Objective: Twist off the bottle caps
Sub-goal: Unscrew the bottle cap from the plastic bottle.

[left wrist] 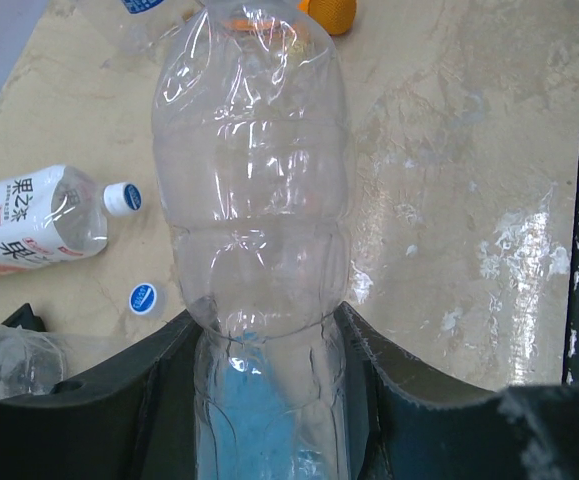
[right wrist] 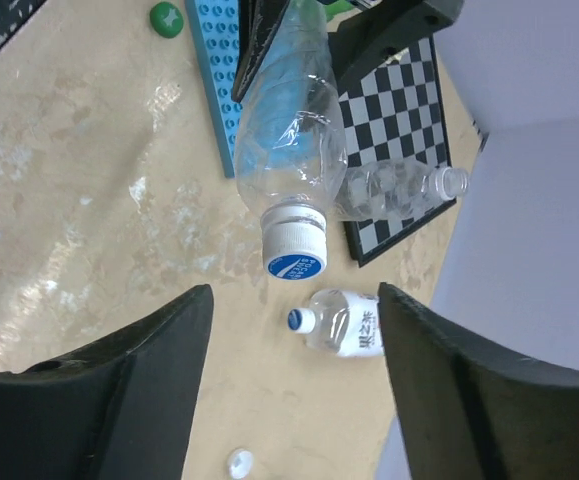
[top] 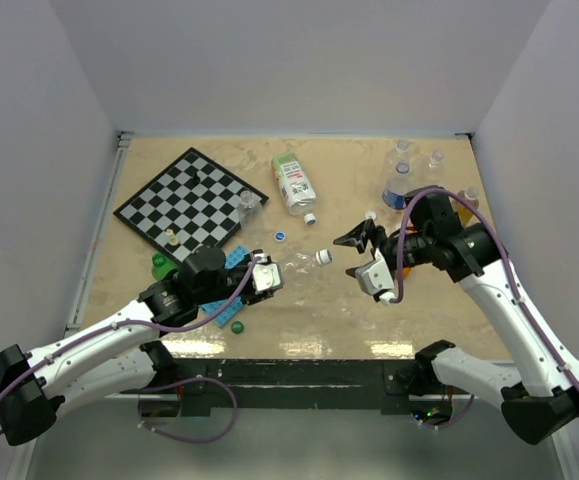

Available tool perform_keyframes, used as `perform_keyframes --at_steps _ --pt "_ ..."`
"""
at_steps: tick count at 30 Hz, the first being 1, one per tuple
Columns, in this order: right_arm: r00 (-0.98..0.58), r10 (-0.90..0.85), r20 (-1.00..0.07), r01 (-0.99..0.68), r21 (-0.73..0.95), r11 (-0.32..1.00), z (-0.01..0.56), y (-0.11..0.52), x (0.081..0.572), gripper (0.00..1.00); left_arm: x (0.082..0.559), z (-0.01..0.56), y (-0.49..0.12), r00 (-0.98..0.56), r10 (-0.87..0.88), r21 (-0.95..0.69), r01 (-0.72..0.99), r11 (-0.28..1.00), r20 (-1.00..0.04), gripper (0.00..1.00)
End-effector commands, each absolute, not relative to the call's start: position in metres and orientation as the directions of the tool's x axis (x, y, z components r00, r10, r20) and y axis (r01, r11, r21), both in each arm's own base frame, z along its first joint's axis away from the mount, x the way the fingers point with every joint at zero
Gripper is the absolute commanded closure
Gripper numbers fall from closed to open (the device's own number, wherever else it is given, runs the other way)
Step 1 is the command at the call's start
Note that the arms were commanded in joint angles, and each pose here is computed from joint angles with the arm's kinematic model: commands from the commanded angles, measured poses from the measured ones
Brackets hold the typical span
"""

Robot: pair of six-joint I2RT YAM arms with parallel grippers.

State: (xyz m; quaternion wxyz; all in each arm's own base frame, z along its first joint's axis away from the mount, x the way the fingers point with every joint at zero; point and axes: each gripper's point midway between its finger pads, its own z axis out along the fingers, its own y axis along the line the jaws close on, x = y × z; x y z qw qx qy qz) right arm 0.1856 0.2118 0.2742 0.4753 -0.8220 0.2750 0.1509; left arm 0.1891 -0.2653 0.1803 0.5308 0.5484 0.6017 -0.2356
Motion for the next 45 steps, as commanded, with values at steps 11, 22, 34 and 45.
perform_keyframes --at_steps 11,22,34,45 --pt "0.557 -0.487 -0.673 -0.813 -0.56 -0.156 0.277 0.186 0.171 0.09 0.191 0.183 -0.263 0.16 0.404 0.298 0.904 0.306 -0.9 0.99" --pt "0.354 -0.529 -0.771 -0.902 -0.43 0.022 0.276 0.171 0.171 0.09 0.191 0.184 -0.263 0.161 0.403 0.3 0.902 0.311 -0.901 0.99" --pt "0.096 -0.47 -0.877 -0.971 -0.186 0.148 0.296 0.184 0.191 0.11 0.199 0.191 -0.256 0.163 0.409 0.323 0.875 0.361 -0.898 0.99" --pt "-0.076 -0.352 -0.933 -0.992 0.035 0.121 0.306 0.207 0.208 0.12 0.208 0.192 -0.25 0.153 0.427 0.341 0.846 0.41 -0.891 0.99"
